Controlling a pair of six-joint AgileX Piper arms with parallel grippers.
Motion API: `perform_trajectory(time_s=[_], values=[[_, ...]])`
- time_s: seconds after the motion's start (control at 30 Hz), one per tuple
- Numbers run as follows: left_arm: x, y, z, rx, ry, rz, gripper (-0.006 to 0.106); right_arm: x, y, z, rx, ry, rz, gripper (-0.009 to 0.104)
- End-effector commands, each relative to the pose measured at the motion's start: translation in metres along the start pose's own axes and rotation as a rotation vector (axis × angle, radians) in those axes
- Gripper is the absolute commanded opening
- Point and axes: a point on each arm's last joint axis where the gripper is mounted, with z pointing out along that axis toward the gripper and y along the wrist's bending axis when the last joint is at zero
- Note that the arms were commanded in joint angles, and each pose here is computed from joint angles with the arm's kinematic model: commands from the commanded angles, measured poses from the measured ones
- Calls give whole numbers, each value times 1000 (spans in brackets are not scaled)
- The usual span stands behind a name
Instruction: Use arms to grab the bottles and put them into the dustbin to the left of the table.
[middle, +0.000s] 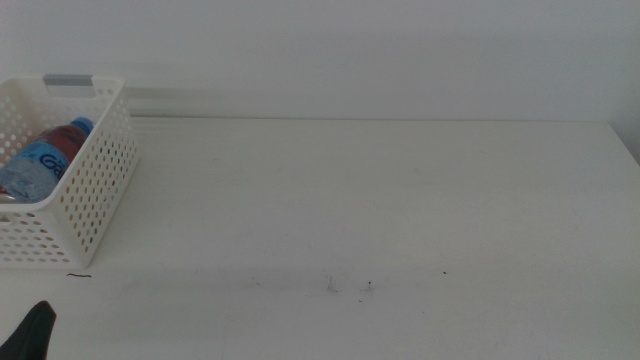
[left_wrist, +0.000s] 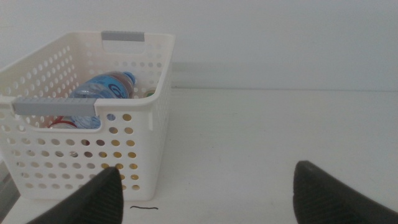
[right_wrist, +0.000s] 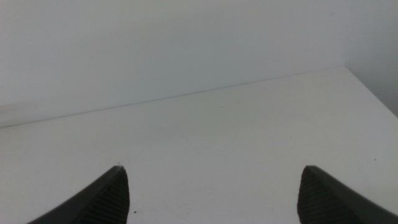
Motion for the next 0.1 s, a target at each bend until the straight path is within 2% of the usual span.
perform_trajectory(time_s=[0.0,0.07], values=[[-2,0,0,-3,-19,-14,94,-1,0,0,5,-16,-18,86],[-2,0,0,-3,-19,-14,94,-1,0,0,5,-16,-18,86]])
